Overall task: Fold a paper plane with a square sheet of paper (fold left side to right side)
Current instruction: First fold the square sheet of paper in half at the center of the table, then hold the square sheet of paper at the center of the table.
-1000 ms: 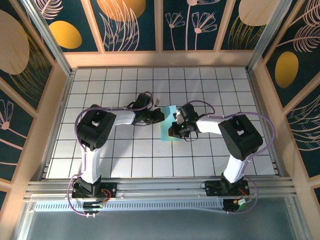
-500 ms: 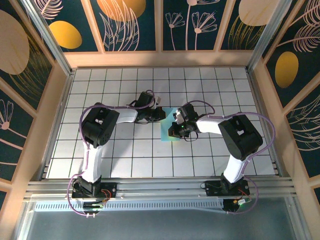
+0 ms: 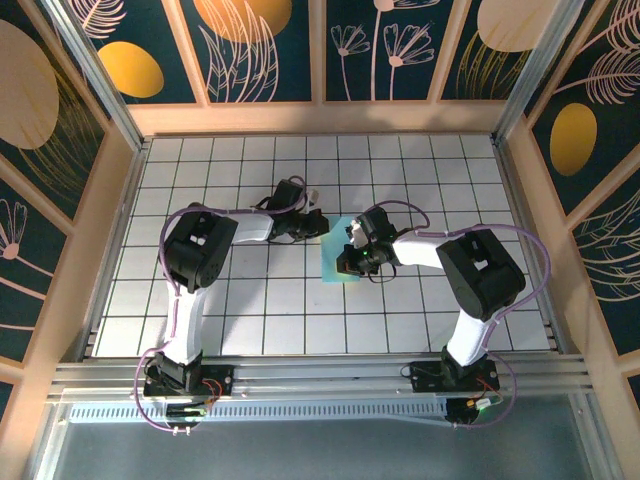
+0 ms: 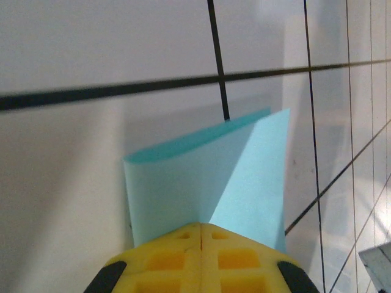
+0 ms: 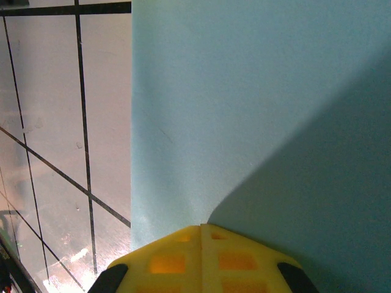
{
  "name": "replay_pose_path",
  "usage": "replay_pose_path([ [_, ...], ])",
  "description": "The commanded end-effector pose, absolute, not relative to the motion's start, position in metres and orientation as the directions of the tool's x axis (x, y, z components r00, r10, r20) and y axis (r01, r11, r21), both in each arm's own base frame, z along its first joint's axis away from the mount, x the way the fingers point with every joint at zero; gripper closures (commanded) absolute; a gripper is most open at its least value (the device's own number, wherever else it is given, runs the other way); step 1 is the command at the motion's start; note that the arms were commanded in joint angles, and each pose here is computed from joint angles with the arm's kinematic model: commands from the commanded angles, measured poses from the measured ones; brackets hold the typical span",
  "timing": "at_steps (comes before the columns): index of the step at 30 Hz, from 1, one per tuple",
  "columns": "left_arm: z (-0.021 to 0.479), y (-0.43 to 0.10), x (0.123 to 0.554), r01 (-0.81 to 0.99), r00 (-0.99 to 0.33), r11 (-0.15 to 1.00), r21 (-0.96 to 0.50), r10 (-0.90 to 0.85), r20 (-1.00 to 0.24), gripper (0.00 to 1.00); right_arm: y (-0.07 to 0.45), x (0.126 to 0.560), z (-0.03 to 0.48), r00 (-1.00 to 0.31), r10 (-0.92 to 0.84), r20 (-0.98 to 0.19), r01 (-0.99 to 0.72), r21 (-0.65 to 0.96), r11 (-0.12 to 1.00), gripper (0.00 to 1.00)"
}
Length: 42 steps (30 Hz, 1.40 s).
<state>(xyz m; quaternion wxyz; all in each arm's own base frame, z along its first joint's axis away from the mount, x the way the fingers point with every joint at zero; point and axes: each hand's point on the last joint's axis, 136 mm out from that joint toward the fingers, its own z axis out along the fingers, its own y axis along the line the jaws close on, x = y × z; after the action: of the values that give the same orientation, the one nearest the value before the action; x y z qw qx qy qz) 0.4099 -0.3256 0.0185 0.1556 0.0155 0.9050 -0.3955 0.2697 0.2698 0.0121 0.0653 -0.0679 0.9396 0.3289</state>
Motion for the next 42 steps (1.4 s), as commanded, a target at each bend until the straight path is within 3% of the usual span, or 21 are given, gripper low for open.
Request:
replay_pose_path([
  [1, 0.001, -0.292, 0.447, 0.114, -0.922, 0.765, -0.633, -0.156, -0.354, 1.00, 0.225, 0.229, -0.046, -0.996, -0.082, 0.024, -0.063, 0.433, 0.899, 1.00],
  [10, -0.002, -0.278, 0.476, 0.102, -0.905, 0.798, -0.594, -0.173, -0.388, 1.00, 0.225, 0.228, -0.046, -0.997, -0.077, 0.024, -0.058, 0.440, 0.896, 1.00],
  [16, 0.022, -0.276, 0.477, 0.129, -0.888, 0.788, -0.602, -0.178, -0.423, 1.00, 0.231, 0.229, -0.041, -0.998, -0.068, 0.019, -0.051, 0.470, 0.881, 1.00],
  [23, 0.050, -0.277, 0.427, 0.135, -0.895, 0.735, -0.664, -0.197, -0.400, 1.00, 0.234, 0.232, -0.038, -0.998, -0.064, 0.010, -0.051, 0.482, 0.875, 1.00],
  [30, 0.041, -0.312, 0.358, 0.129, -0.944, 0.696, -0.706, -0.131, -0.302, 1.00, 0.238, 0.232, -0.038, -0.998, -0.063, 0.008, -0.051, 0.489, 0.871, 1.00],
  [42, 0.013, -0.322, 0.356, 0.102, -0.962, 0.736, -0.669, -0.099, -0.256, 1.00, 0.243, 0.235, -0.033, -0.997, -0.071, -0.003, -0.062, 0.502, 0.863, 1.00],
])
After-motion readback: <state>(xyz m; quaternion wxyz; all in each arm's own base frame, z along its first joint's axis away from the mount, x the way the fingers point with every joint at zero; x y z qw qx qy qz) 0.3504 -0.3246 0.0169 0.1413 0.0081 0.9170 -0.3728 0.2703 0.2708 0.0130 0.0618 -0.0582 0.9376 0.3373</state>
